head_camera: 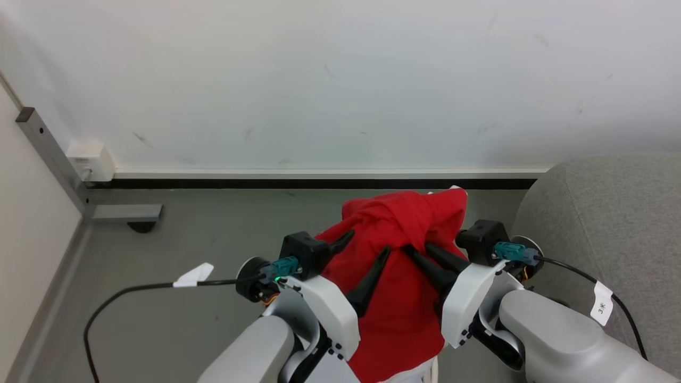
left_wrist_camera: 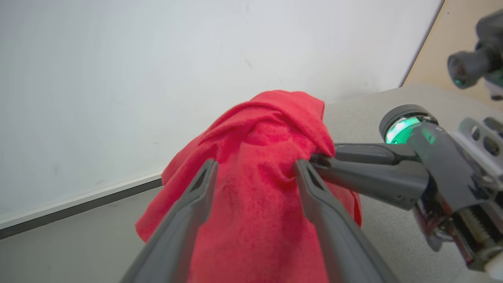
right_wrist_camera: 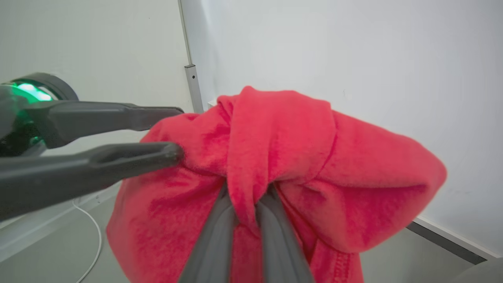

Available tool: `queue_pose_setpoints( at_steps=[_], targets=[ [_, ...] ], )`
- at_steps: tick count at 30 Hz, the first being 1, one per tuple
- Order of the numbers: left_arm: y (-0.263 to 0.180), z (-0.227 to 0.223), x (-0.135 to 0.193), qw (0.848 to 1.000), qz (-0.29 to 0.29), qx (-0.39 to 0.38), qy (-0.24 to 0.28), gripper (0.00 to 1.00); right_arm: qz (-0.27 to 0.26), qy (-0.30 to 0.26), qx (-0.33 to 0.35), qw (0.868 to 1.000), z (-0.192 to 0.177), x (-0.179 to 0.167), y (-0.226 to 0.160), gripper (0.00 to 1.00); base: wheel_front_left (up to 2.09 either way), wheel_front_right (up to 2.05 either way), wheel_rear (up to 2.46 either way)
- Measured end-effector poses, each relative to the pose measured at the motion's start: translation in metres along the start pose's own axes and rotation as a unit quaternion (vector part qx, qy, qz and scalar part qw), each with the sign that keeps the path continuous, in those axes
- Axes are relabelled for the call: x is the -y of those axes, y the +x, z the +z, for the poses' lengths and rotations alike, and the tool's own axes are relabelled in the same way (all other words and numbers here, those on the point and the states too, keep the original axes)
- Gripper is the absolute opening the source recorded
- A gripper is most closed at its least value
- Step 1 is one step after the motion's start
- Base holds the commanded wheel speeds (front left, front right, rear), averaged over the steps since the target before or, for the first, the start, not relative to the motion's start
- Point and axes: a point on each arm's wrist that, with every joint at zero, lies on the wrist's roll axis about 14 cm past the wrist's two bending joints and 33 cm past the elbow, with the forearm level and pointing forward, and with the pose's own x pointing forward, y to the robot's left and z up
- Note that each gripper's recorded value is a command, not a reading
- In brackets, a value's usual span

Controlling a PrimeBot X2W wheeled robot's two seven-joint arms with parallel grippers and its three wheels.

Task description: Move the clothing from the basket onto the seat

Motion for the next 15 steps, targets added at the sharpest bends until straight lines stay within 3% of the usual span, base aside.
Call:
queue_pose_setpoints(
  at_steps=[15],
  targets=[
    [-0.028, -0.002, -0.011, 0.999, 0.036, 0.015, 0.001, 1.0, -0.02, 0.003, 0.005, 1.0, 0.004, 0.019, -0.006, 0.0, 0.0, 0.0, 0.0]
  ],
)
